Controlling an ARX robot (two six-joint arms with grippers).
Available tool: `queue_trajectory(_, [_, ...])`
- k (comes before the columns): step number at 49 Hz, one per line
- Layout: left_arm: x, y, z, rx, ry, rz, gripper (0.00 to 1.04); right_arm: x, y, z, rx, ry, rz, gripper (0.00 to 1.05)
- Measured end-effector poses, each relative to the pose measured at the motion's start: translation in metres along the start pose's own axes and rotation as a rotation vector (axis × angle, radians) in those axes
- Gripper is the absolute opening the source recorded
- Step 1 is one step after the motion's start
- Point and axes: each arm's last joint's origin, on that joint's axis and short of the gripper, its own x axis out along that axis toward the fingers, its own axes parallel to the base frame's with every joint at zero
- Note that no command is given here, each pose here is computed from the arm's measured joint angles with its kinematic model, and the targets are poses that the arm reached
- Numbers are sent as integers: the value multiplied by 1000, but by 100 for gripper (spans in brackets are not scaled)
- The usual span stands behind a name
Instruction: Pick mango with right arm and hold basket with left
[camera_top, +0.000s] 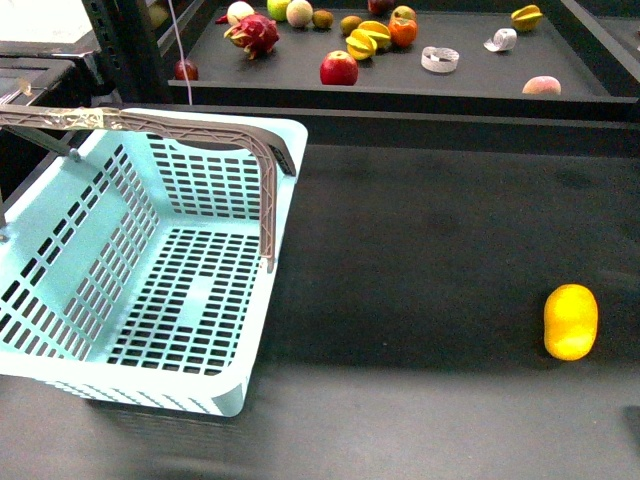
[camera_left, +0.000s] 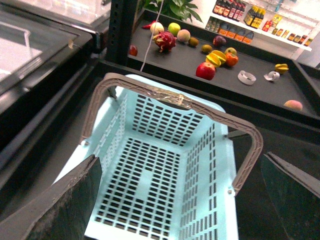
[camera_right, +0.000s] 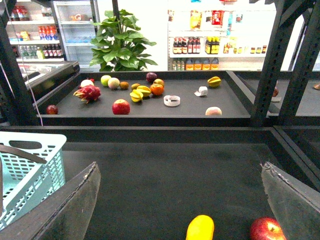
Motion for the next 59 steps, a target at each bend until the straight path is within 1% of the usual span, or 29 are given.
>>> queue_trajectory(5, [21, -11, 1, -115, 51, -21, 99, 0, 0, 0, 0, 0, 0, 96])
queue_trajectory(10, [54, -21, -8, -262, 147, -23, 99, 0, 0, 0, 0, 0, 0, 96])
queue_trajectory(21, [104, -34, -29, -428, 279, 13, 99, 0, 0, 0, 0, 0, 0, 96])
queue_trajectory(30, [140, -52, -40, -474, 322, 19, 99, 0, 0, 0, 0, 0, 0, 96])
queue_trajectory(34, [159, -63, -43, -504, 322, 14, 99, 0, 0, 0, 0, 0, 0, 96])
queue_trajectory(43, [190, -78, -47, -526, 316, 0, 99, 0, 0, 0, 0, 0, 0, 96])
queue_trajectory(49, [211, -81, -50, -537, 308, 6, 99, 0, 0, 0, 0, 0, 0, 96])
queue_trajectory(59, [236, -76, -54, -550, 298, 37, 99, 0, 0, 0, 0, 0, 0, 96])
